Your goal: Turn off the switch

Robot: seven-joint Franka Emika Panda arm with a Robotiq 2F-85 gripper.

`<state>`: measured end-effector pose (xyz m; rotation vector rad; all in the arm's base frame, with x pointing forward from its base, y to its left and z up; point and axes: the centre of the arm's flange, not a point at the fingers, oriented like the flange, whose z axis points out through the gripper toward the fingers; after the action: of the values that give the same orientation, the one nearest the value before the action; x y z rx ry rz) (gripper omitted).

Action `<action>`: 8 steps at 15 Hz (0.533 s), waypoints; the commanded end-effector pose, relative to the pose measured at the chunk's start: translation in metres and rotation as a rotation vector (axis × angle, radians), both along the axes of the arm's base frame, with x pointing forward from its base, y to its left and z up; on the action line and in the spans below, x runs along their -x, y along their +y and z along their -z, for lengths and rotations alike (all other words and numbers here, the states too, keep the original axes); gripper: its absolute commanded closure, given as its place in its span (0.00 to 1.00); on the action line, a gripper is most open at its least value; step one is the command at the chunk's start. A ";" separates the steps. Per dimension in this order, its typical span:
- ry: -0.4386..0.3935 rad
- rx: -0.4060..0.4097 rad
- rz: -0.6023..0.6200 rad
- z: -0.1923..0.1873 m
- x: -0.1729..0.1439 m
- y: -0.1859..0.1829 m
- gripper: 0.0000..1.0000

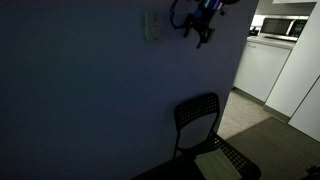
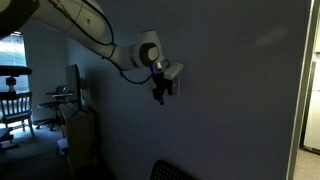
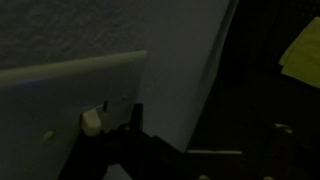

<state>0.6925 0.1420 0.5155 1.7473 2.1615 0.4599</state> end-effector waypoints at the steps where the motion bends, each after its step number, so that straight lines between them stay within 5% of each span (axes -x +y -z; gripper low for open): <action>1: 0.001 -0.024 0.008 -0.007 0.001 -0.008 0.00; 8: -0.049 -0.017 -0.009 -0.043 0.011 0.001 0.00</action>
<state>0.6873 0.1475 0.5426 1.7240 2.1407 0.5088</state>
